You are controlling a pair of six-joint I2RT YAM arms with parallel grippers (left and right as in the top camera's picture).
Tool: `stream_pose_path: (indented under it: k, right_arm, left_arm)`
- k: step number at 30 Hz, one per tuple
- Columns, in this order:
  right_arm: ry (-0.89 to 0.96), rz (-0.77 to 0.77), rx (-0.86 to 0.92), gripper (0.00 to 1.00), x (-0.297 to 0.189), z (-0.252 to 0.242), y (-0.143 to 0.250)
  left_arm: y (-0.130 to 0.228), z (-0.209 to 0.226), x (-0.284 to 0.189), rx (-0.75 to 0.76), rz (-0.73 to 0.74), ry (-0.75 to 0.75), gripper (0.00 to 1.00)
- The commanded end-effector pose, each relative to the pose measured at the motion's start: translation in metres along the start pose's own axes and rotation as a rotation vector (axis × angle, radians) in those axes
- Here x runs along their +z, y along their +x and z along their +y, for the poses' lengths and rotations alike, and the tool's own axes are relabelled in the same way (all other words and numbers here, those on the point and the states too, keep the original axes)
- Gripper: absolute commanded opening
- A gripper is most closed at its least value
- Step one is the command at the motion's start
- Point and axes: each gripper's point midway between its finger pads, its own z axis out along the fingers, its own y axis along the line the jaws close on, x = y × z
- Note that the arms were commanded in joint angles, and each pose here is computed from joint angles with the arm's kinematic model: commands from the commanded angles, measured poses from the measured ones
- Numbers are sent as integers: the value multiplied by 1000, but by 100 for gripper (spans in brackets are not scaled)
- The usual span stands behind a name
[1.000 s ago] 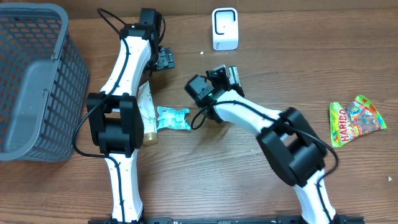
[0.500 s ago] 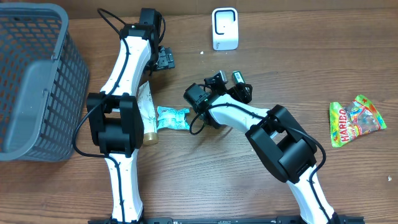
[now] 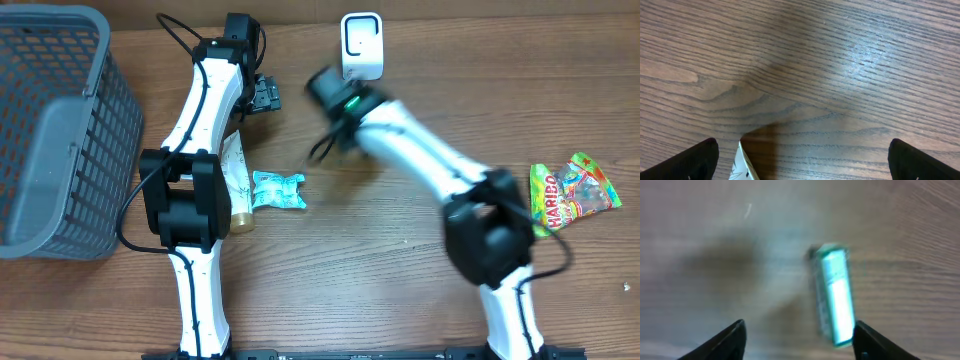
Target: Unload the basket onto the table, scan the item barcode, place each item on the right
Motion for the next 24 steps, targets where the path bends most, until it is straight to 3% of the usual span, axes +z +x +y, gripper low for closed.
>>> stream_pose_path:
  k: [1, 8, 24]
  right_arm:
    - [-279, 71, 140, 64, -3, -36, -15]
    - [-381, 180, 278, 61, 47, -87, 4]
    - [-459, 263, 191, 57, 87, -54, 28]
  left_arm:
    - [-1, 4, 3, -13, -2, -15, 100]
    - [-1, 4, 3, -13, -2, -15, 100]
    - [-1, 4, 3, -13, -2, -15, 100]
